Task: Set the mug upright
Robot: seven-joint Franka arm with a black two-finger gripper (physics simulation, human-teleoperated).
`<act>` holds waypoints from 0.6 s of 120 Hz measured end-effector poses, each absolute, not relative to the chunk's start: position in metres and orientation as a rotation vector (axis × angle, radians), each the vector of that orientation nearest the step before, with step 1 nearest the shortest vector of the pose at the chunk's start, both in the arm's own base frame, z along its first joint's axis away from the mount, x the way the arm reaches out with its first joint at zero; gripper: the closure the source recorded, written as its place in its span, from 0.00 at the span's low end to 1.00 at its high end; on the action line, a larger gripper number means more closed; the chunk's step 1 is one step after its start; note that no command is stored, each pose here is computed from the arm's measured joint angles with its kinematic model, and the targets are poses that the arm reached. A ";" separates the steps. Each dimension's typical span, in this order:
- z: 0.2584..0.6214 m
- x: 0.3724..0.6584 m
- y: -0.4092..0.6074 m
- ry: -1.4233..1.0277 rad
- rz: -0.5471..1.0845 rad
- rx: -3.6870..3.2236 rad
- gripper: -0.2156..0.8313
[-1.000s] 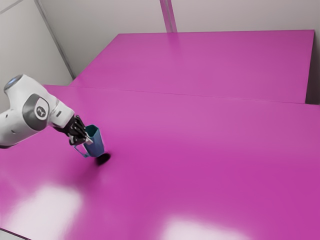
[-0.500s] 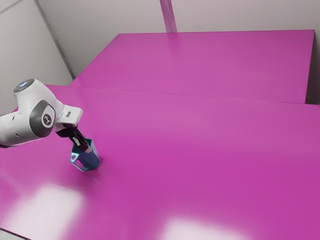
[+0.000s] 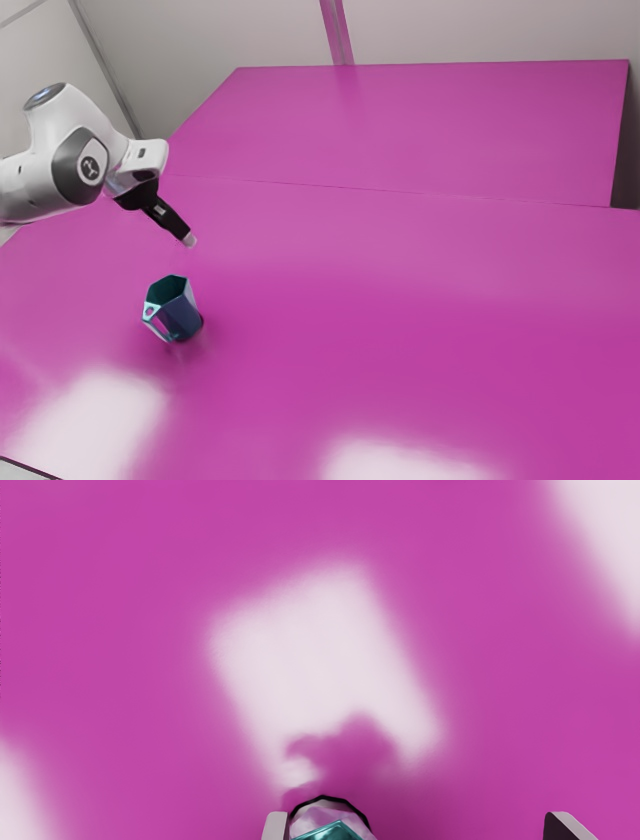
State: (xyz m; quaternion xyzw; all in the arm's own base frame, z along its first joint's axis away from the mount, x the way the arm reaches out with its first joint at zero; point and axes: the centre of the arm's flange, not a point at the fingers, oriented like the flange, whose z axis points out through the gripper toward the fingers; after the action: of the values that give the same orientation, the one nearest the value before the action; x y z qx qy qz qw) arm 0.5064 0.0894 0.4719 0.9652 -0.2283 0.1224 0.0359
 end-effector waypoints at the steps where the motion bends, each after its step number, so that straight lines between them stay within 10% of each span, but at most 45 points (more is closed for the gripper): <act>1: 0.473 0.510 0.089 -0.699 0.371 2.966 0.26; 35: 0.552 0.575 0.037 -0.784 0.302 3.001 0.22; 72: 0.603 0.567 -0.012 -0.842 0.198 3.031 0.21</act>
State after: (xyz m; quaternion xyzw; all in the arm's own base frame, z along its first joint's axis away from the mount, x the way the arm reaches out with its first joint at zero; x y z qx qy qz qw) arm 0.5668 -0.0118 0.6025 0.9616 -0.2671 0.0629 -0.0054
